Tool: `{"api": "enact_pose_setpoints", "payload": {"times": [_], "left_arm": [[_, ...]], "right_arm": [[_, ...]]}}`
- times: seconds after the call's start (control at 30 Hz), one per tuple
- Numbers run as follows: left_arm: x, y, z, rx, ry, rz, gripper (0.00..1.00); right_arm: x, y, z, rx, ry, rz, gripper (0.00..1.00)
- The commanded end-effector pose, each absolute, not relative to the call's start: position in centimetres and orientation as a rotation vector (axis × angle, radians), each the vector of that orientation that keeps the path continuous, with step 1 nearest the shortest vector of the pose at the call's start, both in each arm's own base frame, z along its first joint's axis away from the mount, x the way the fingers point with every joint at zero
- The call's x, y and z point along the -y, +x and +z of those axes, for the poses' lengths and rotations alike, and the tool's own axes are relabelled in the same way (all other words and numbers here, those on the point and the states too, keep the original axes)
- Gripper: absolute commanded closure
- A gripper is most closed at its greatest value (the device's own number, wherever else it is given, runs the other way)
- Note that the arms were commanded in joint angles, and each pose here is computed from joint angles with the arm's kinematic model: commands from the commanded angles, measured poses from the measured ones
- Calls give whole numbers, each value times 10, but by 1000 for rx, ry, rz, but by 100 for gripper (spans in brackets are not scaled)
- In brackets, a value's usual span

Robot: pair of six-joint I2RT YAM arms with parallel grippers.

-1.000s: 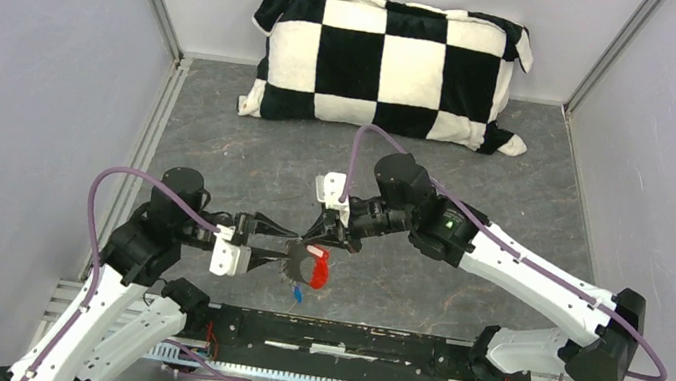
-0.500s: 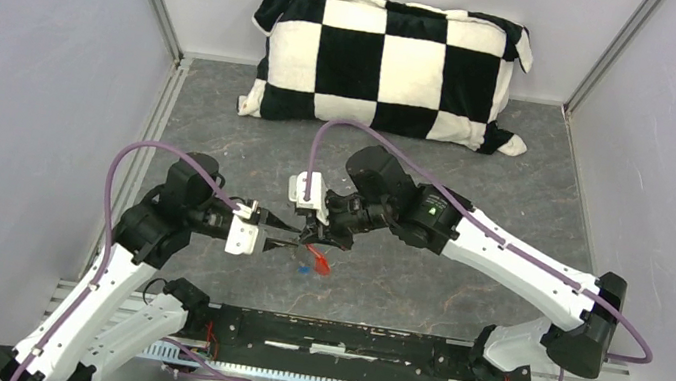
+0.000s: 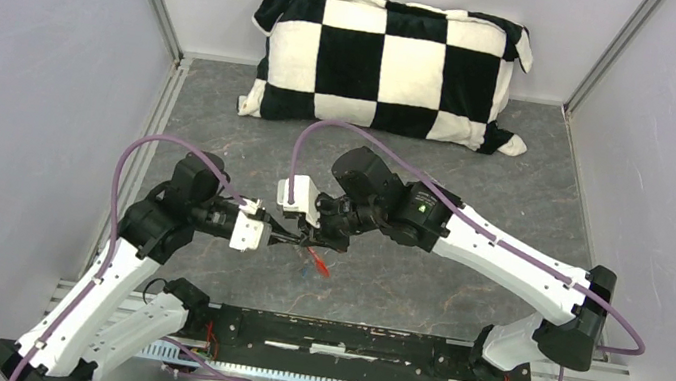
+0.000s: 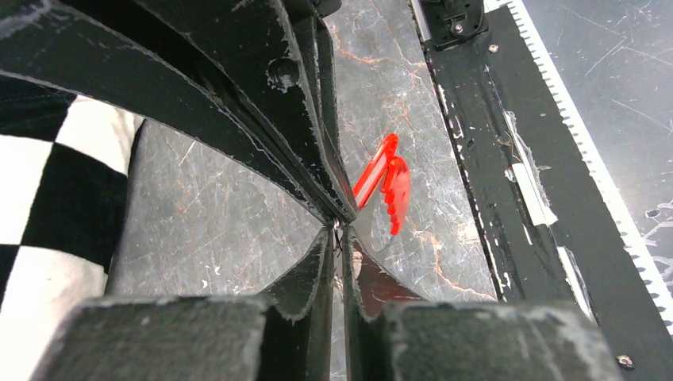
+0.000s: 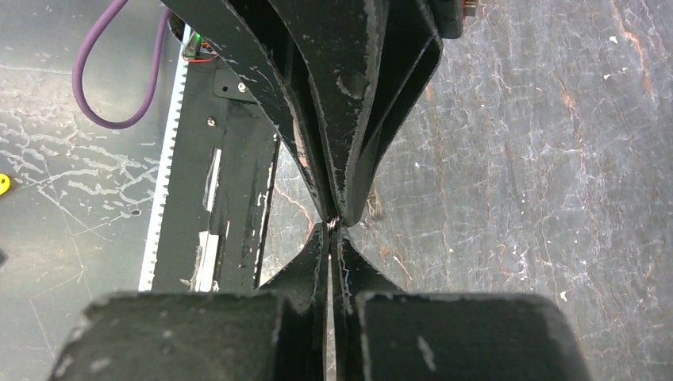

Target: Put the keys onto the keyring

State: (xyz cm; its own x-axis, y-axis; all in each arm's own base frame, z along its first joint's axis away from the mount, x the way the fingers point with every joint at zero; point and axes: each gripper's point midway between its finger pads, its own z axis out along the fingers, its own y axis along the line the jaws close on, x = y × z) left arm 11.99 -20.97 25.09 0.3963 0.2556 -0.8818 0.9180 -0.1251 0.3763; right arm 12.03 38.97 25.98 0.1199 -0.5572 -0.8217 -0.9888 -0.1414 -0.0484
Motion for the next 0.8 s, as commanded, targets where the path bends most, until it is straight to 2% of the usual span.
{"api": "enact_pose_setpoints", "payload": {"times": [0.0,0.13,0.27,0.43,0.53,0.77], "left_arm": [[210,122,257,-1090,1617,-820,90],[210,125,254,-1120,1611,-816,98],[206,129,247,-1138,1635,-779,98],[208,139,254,-1155,1588,-745,98],[212,140,269,-1154,1512,-778,98],[217,135,298,-1039,1380,-790,98]], "right_arm": [[-412,120,300,-1366,-1686,945,100],[-417,117,304,-1356,-1656,986,100],[-417,116,313,-1338,-1614,1006,99],[-407,119,319,-1333,-1534,990,67],[-395,128,327,-1328,-1453,950,52],[-360,151,340,-1363,-1188,1080,42]]}}
